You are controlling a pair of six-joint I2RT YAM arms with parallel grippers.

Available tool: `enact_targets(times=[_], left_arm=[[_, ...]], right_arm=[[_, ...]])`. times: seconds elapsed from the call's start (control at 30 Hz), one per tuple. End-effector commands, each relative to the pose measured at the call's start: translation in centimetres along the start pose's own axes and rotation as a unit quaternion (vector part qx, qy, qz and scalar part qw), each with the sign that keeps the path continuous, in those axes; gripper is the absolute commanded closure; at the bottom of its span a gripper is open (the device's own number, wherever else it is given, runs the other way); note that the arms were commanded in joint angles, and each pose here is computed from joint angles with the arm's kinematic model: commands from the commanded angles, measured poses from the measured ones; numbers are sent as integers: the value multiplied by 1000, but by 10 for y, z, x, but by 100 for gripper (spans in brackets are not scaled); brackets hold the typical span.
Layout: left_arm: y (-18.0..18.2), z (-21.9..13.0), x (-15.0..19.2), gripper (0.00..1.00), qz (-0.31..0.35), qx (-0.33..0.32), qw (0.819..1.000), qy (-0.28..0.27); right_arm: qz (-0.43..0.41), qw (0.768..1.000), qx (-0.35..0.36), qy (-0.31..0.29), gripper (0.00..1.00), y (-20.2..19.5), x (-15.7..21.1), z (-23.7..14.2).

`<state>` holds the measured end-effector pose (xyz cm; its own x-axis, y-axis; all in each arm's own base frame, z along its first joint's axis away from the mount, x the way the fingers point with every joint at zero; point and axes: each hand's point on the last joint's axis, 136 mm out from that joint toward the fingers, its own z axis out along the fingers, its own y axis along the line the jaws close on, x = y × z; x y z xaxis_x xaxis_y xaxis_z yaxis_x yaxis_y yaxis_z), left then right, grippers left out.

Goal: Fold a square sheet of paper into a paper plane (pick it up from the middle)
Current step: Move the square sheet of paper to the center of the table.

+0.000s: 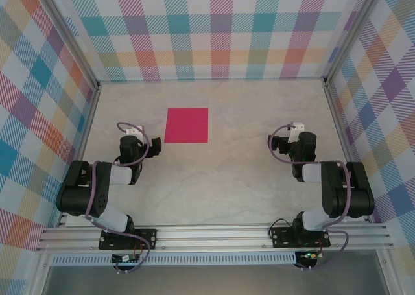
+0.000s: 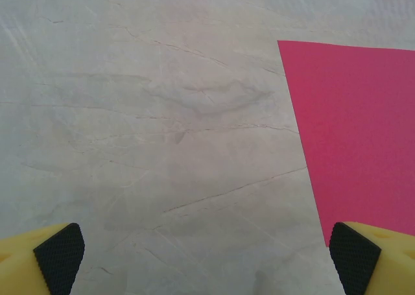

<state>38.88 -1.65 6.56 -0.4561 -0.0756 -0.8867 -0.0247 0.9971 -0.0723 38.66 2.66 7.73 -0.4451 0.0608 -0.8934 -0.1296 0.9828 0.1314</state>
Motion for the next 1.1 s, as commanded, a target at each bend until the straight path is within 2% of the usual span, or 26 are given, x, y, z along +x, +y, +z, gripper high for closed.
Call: enact_targets(times=[0.0,0.8,0.9,0.97,1.07], left_arm=[[0,3,-17,0,4,3,1000,-27],[-1,2,-17,0,4,5,1000,-29],[-2,-2,-25,0,4,6,1000,-26],[1,-11,-36,0,-1,-4,999,-32],[7,-25,-52,0,-13,-24,999,-36]], right_arm=[[-9,1000,-11,-26,0,2,-17,3],[-9,1000,-12,-27,0,3,-18,3],[-19,1000,-17,-5,0,11,-30,-4],[-19,1000,10,-5,0,9,-48,-14],[51,998,33,11,0,6,-67,-31]])
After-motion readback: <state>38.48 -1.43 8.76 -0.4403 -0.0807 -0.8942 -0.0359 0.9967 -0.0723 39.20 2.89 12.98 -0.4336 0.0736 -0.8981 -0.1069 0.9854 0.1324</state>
